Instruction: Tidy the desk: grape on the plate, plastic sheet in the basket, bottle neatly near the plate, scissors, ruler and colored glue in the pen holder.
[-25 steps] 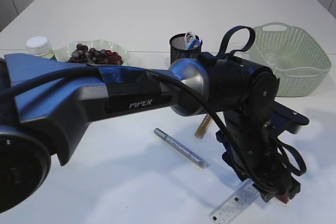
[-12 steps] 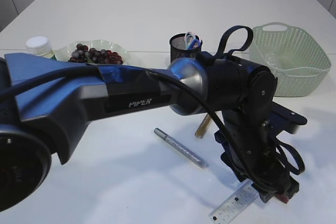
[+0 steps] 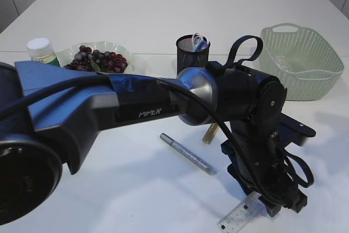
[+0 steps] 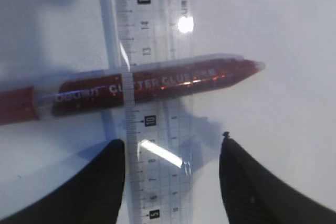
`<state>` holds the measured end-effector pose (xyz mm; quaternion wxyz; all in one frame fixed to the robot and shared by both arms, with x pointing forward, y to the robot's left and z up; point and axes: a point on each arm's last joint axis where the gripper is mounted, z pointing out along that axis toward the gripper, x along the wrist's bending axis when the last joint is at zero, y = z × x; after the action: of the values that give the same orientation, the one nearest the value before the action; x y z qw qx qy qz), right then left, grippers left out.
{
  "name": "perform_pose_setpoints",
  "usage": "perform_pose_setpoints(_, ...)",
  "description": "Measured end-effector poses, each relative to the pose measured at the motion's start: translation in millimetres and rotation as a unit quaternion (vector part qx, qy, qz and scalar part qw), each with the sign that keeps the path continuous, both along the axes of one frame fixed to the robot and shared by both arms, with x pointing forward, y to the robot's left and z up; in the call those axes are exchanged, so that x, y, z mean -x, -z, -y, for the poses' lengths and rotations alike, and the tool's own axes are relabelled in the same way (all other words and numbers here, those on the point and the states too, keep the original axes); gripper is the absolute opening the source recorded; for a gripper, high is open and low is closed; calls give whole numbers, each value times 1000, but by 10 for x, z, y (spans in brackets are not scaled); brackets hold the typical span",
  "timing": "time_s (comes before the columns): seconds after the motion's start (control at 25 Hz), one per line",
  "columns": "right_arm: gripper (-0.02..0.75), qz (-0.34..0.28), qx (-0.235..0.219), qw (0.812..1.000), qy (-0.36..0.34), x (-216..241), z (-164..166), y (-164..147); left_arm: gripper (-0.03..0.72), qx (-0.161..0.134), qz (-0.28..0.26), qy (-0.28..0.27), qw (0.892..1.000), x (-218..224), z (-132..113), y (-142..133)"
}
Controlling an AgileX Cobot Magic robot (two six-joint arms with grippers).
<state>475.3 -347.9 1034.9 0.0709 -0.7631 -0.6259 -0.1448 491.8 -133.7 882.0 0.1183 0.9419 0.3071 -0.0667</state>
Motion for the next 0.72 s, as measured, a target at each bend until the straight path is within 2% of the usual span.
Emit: perform_pose_setpoints(0.72,312,9,-1,1000,1,18,-12,-39,415,-1,-2,0,1000,3,-2,0)
